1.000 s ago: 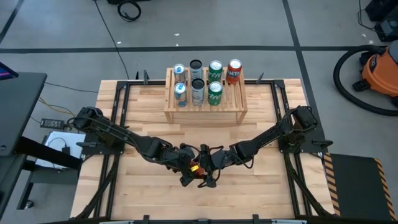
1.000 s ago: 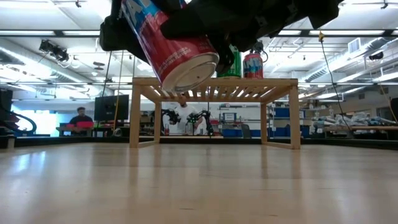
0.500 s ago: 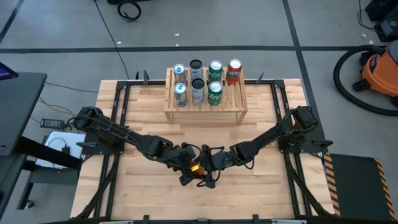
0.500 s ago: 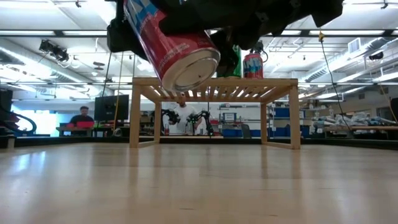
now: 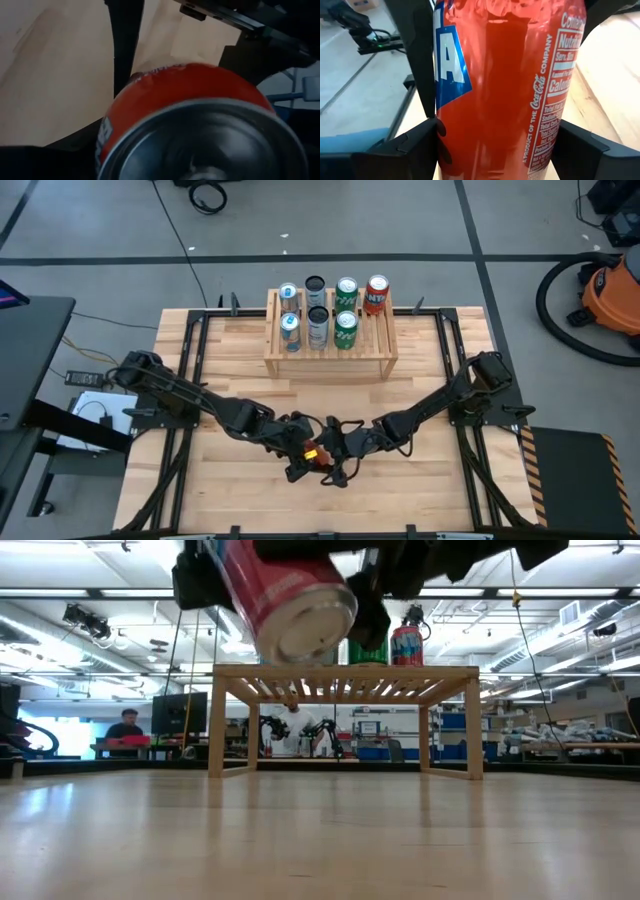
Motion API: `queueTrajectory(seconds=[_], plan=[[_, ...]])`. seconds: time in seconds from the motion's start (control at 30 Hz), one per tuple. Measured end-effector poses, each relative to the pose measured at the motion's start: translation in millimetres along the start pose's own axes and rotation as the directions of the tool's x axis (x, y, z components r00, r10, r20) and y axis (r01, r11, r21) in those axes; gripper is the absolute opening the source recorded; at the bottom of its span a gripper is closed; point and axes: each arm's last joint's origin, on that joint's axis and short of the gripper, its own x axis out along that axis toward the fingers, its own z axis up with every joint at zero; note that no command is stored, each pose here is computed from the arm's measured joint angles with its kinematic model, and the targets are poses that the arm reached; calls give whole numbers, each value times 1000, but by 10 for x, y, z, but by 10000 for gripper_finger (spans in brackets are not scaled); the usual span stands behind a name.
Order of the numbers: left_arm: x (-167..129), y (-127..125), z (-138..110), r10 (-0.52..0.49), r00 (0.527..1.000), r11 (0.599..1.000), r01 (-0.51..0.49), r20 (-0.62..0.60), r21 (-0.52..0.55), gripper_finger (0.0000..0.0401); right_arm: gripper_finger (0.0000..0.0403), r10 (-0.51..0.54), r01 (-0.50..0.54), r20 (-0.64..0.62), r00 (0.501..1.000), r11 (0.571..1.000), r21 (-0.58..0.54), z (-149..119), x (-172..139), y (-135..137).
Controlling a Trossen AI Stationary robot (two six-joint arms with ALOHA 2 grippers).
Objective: Place canned beverage on shelf
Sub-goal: Put the red soda can aligned with the other red soda can on the shelf
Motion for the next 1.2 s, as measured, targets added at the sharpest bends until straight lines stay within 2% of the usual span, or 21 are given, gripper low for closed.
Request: queueTrajectory(seconds=[0.37,0.7,0.9,1.0,1.2], plan=[[-115,-70,-17,-43,999,999,43,3,30,334,310,29,-29,56,998,1000,4,66,-71,116],[-361,-118,24,-96,994,994,93,58,65,335,310,-6,7,134,991,1000,-8,241,-238,189],[-402,-132,20,-105,992,992,101,62,72,335,310,-35,37,151,988,999,-13,268,-271,197],[-456,-130,-26,-114,993,990,111,28,83,335,310,-45,48,163,986,999,-15,285,-284,203],[-615,-178,-31,-154,986,984,147,64,102,335,310,-80,87,178,981,996,-30,372,-416,235]])
